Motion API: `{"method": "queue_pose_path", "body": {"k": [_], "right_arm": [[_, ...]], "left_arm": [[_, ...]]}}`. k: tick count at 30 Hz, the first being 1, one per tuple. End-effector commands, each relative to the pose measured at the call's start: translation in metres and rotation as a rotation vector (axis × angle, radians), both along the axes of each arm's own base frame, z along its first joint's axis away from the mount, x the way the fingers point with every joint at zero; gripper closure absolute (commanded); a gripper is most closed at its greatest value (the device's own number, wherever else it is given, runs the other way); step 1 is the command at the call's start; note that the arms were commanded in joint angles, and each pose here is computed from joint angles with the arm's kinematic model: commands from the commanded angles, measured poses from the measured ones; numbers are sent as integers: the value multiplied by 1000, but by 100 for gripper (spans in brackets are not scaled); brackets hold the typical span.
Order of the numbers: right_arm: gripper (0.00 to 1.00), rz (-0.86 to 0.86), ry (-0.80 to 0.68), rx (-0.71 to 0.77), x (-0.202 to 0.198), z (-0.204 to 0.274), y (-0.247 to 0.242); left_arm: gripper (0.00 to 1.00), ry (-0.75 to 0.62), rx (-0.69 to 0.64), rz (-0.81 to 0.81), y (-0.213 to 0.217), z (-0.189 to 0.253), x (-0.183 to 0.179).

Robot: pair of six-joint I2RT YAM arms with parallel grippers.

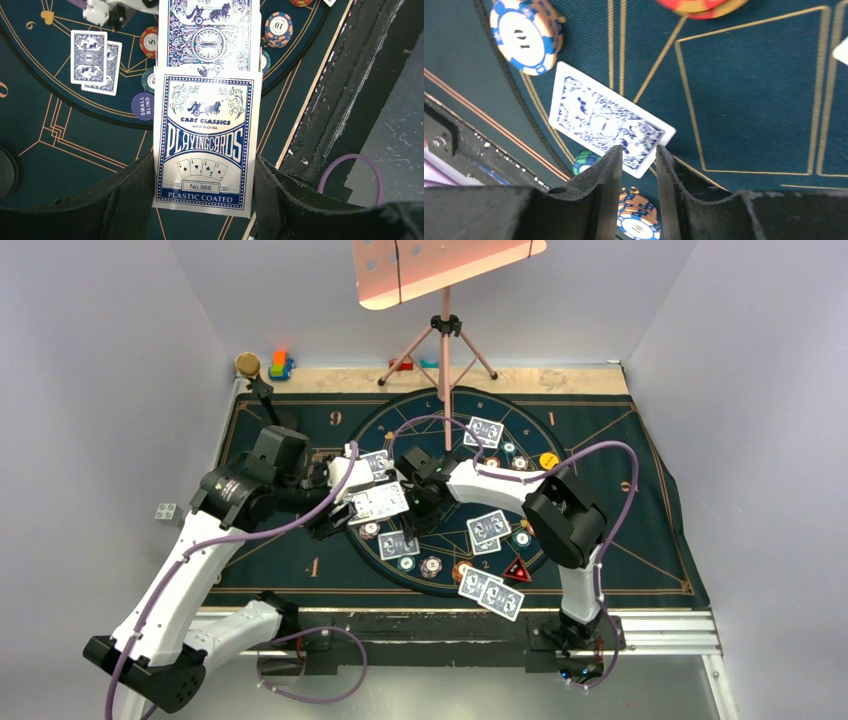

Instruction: Distribute texas hold em gaming equipment

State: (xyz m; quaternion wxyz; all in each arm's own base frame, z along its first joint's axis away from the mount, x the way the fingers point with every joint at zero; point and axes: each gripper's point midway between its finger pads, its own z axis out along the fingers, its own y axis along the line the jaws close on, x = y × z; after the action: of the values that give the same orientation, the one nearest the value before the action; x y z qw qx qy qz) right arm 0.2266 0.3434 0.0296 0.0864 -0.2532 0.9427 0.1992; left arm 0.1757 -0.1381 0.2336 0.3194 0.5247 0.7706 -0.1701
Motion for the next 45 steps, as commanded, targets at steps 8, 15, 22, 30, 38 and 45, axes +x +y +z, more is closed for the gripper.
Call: {"method": "queue_pose_path", "body": {"k": [8,15,22,30,38,45], "right_arm": [[68,148,-27,92,-9,17,25],[73,193,-52,109,-8,27,27],[61,36,-192,174,21,95,-1],[44,-125,-181,118,22,107,-73],[35,-400,-279,254,53,178,-125],[15,-212,-223,775,32,274,-79]], "left_arm": [[100,-57,-47,2,-2,22,1],[100,-57,-44,3,-1,24,1],[100,-45,-42,2,0,20,-2],[100,-31,-105,2,-9,23,-6],[100,-44,-200,38,-21,29,1],[100,-48,-238,40,-28,34,7]]}}
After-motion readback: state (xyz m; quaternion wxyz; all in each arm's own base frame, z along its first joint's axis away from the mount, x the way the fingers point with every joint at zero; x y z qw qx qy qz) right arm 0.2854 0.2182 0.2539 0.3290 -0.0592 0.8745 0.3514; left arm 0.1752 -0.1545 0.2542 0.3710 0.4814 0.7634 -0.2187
